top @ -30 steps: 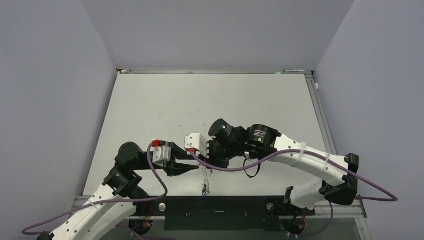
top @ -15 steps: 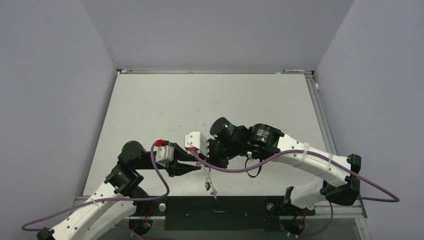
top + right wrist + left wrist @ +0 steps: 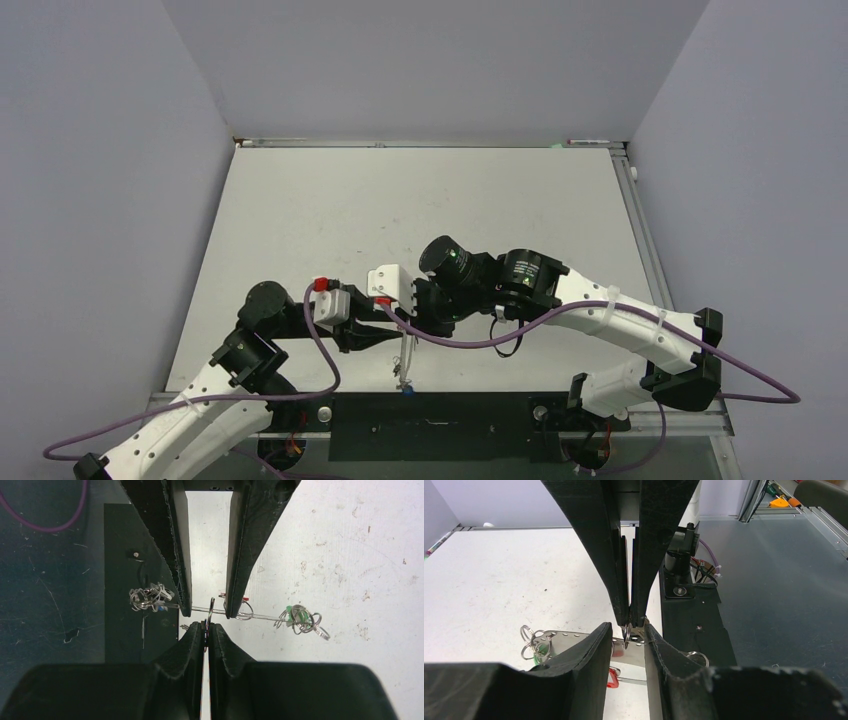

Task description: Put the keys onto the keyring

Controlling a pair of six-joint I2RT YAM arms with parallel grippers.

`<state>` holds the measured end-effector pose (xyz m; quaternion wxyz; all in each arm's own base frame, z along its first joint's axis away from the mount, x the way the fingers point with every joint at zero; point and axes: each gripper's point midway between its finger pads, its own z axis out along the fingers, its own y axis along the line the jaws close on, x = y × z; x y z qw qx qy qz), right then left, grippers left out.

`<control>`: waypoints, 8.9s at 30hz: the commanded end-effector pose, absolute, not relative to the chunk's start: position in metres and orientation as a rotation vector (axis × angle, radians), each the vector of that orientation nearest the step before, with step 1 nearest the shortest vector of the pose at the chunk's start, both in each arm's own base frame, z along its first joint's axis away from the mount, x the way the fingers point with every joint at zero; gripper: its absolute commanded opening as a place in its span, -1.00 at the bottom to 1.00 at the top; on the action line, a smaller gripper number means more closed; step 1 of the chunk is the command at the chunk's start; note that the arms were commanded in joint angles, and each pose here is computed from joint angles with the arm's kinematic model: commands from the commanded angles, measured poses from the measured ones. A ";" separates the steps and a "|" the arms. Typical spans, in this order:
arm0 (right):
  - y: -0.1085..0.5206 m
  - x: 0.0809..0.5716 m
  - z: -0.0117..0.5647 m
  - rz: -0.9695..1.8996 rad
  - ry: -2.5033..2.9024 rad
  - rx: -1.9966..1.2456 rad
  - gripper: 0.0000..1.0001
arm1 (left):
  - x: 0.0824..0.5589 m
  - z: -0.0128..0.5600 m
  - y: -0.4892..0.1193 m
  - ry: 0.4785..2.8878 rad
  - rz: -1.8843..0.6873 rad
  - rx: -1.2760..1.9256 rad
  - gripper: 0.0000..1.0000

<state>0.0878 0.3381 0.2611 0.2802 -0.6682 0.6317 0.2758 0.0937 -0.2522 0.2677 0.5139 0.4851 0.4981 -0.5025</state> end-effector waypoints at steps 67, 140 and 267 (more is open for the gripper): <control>0.353 0.088 0.359 0.991 1.121 -1.251 -0.13 | 0.094 0.347 -0.220 0.945 -1.082 0.951 -1.00; 0.386 0.094 0.360 1.264 0.987 -1.209 -0.61 | 0.086 0.375 -0.205 0.824 -1.162 0.804 -1.00; 0.337 0.078 0.374 1.055 1.022 -1.268 -0.08 | 0.079 0.345 -0.233 0.942 -1.212 1.060 -1.00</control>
